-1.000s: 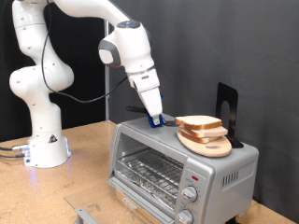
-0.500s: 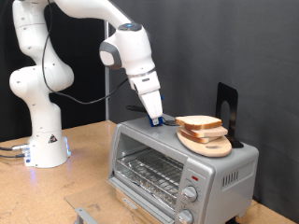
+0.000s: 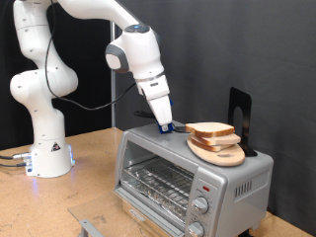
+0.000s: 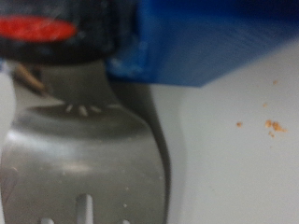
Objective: Make a piece of toast with the oven
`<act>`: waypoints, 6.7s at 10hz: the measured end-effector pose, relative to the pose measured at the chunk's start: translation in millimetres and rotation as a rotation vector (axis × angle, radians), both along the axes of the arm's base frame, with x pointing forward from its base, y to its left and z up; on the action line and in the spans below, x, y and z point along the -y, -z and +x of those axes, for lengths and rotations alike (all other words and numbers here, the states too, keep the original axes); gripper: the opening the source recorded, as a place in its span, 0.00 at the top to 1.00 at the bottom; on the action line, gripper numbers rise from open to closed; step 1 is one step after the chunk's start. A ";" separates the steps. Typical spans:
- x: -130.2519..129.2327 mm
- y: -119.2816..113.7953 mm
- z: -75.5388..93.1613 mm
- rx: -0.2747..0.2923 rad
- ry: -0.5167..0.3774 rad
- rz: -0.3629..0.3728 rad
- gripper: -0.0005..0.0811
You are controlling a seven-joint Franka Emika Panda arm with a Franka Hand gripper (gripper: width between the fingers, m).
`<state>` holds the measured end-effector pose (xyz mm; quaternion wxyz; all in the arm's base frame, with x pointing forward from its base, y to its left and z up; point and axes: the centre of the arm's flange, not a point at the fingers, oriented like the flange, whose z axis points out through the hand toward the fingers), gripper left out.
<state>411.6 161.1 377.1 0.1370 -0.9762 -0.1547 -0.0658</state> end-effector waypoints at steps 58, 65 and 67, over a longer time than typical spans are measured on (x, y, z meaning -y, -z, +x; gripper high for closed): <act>-19.2 -4.4 -8.9 0.018 0.033 -0.027 0.40; -18.0 -0.3 -11.1 0.012 0.033 -0.031 0.01; -17.9 -0.2 -11.1 0.013 0.034 -0.030 0.01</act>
